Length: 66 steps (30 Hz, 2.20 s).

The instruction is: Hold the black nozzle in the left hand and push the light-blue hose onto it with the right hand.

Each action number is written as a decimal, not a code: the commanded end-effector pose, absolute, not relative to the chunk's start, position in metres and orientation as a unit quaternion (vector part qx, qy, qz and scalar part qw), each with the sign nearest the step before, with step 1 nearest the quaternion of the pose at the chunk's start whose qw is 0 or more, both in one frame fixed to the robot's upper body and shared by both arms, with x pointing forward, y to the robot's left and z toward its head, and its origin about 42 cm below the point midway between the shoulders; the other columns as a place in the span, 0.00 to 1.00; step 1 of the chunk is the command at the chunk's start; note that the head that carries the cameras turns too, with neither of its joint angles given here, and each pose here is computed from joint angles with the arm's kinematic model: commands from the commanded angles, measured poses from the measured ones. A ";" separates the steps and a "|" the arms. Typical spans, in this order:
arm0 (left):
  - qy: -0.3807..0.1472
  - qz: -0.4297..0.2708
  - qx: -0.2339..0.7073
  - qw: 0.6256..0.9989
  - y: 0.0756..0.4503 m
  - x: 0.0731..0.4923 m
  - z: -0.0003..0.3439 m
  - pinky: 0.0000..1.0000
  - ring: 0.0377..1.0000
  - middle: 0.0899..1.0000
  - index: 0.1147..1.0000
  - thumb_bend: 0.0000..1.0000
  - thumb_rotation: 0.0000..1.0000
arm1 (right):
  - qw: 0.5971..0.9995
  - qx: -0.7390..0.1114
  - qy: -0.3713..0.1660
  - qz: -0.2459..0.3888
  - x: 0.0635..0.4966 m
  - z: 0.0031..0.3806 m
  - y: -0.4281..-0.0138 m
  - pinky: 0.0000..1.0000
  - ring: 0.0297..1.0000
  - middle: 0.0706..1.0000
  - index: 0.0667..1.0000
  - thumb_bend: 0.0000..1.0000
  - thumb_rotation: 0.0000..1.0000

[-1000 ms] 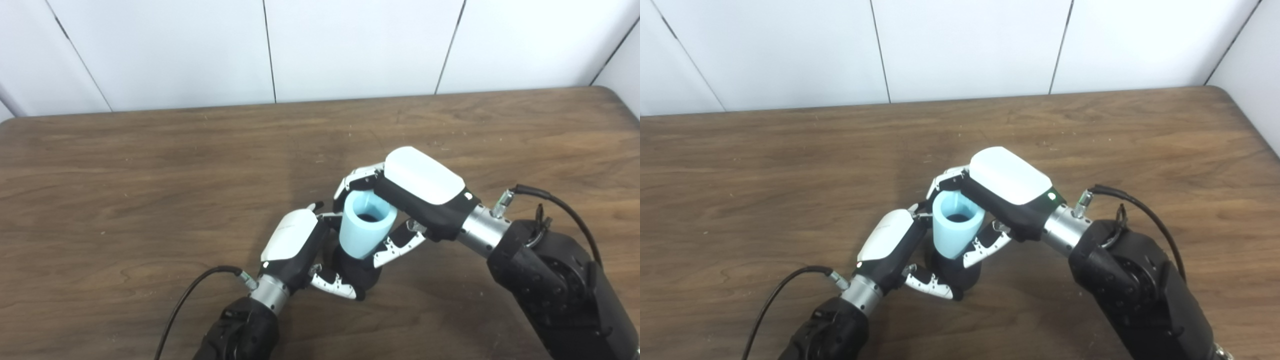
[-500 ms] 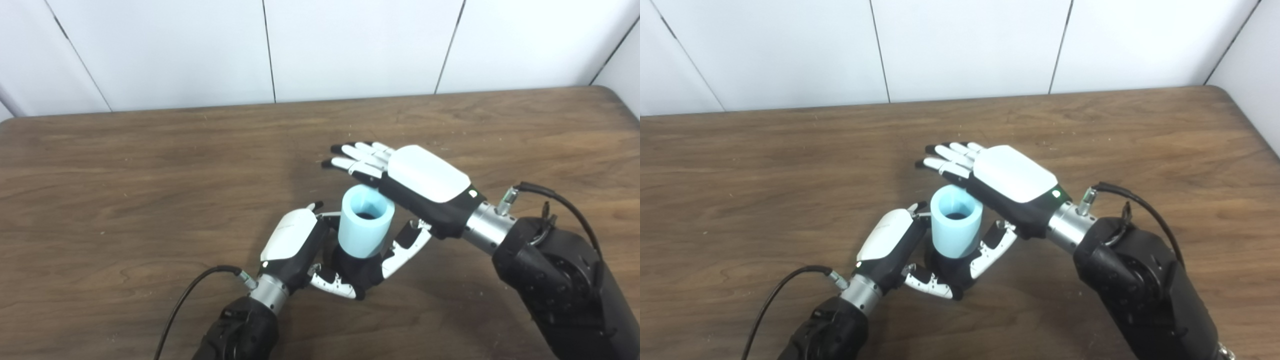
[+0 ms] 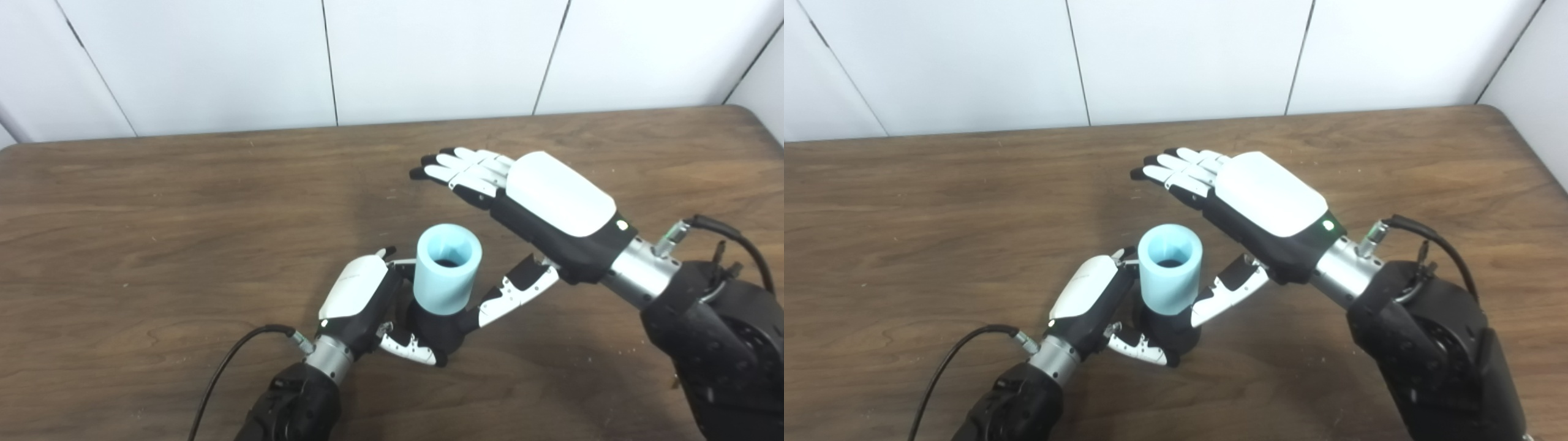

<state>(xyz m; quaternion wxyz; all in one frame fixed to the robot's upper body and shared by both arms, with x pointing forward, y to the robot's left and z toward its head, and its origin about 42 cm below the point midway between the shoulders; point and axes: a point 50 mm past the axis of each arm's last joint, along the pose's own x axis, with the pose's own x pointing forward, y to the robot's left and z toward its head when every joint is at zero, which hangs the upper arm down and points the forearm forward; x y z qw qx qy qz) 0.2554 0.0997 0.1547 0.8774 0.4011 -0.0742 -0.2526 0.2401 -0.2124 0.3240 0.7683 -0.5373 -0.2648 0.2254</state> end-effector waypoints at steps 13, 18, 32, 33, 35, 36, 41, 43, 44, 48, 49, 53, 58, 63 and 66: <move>-0.019 -0.289 0.407 0.866 0.102 0.249 0.131 0.97 0.63 0.46 0.40 0.52 0.00 | 0.733 -0.563 -0.287 0.252 0.209 0.318 -0.228 1.00 1.00 1.00 0.96 0.59 0.86; -0.018 -0.289 0.409 0.865 0.102 0.248 0.131 0.97 0.64 0.45 0.41 0.52 0.00 | 0.728 -0.570 -0.271 0.268 0.205 0.311 -0.227 1.00 1.00 1.00 0.97 0.65 1.00; -0.015 -0.291 0.411 0.864 0.103 0.248 0.132 0.98 0.64 0.46 0.40 0.52 0.00 | 0.722 -0.573 -0.263 0.287 0.199 0.311 -0.221 1.00 1.00 1.00 0.99 0.69 1.00; -0.015 -0.291 0.411 0.864 0.102 0.248 0.132 0.98 0.64 0.46 0.40 0.52 0.00 | 0.722 -0.572 -0.265 0.286 0.200 0.312 -0.221 1.00 1.00 1.00 0.99 0.70 1.00; -0.015 -0.291 0.412 0.863 0.102 0.248 0.132 0.98 0.65 0.46 0.40 0.52 0.00 | 0.722 -0.570 -0.269 0.285 0.200 0.313 -0.220 1.00 1.00 1.00 1.00 0.70 1.00; -0.015 -0.291 0.412 0.863 0.102 0.248 0.132 0.98 0.65 0.46 0.40 0.52 0.00 | 0.722 -0.569 -0.272 0.284 0.200 0.313 -0.219 1.00 1.00 1.00 1.00 0.69 1.00; -0.015 -0.291 0.413 0.863 0.102 0.248 0.133 0.98 0.66 0.47 0.40 0.52 0.00 | 0.722 -0.567 -0.281 0.280 0.200 0.314 -0.218 1.00 1.00 1.00 1.00 0.68 1.00; -0.015 -0.292 0.414 0.862 0.102 0.248 0.132 0.98 0.66 0.47 0.39 0.52 0.00 | 0.721 -0.567 -0.286 0.277 0.200 0.315 -0.218 1.00 1.00 1.00 1.00 0.68 1.00; -0.015 -0.292 0.414 0.862 0.102 0.248 0.132 0.98 0.66 0.47 0.39 0.52 0.00 | 0.721 -0.566 -0.289 0.277 0.200 0.316 -0.218 1.00 1.00 1.00 1.00 0.68 1.00; -0.015 -0.292 0.415 0.862 0.102 0.249 0.132 0.98 0.66 0.48 0.39 0.52 0.00 | 0.720 -0.564 -0.297 0.273 0.201 0.318 -0.218 1.00 1.00 1.00 1.00 0.68 1.00; -0.015 -0.292 0.415 0.862 0.102 0.249 0.133 0.98 0.66 0.48 0.39 0.52 0.00 | 0.720 -0.563 -0.300 0.272 0.201 0.319 -0.219 1.00 1.00 1.00 1.00 0.68 1.00; -0.016 -0.293 0.413 0.862 0.102 0.248 0.133 0.98 0.66 0.48 0.39 0.52 0.00 | 0.722 -0.559 -0.310 0.265 0.203 0.324 -0.220 1.00 1.00 1.00 1.00 0.68 1.00; -0.017 -0.293 0.412 0.863 0.102 0.249 0.133 0.98 0.66 0.49 0.38 0.52 0.00 | 0.724 -0.556 -0.314 0.261 0.201 0.323 -0.221 1.00 1.00 1.00 1.00 0.67 1.00; -0.017 -0.292 0.412 0.863 0.103 0.249 0.132 0.98 0.66 0.49 0.38 0.52 0.00 | 0.723 -0.561 -0.308 0.259 0.200 0.320 -0.223 1.00 1.00 1.00 0.99 0.66 1.00; -0.016 -0.292 0.413 0.863 0.103 0.249 0.132 0.98 0.66 0.49 0.38 0.52 0.00 | 0.722 -0.564 -0.304 0.261 0.199 0.318 -0.222 1.00 1.00 1.00 1.00 0.65 1.00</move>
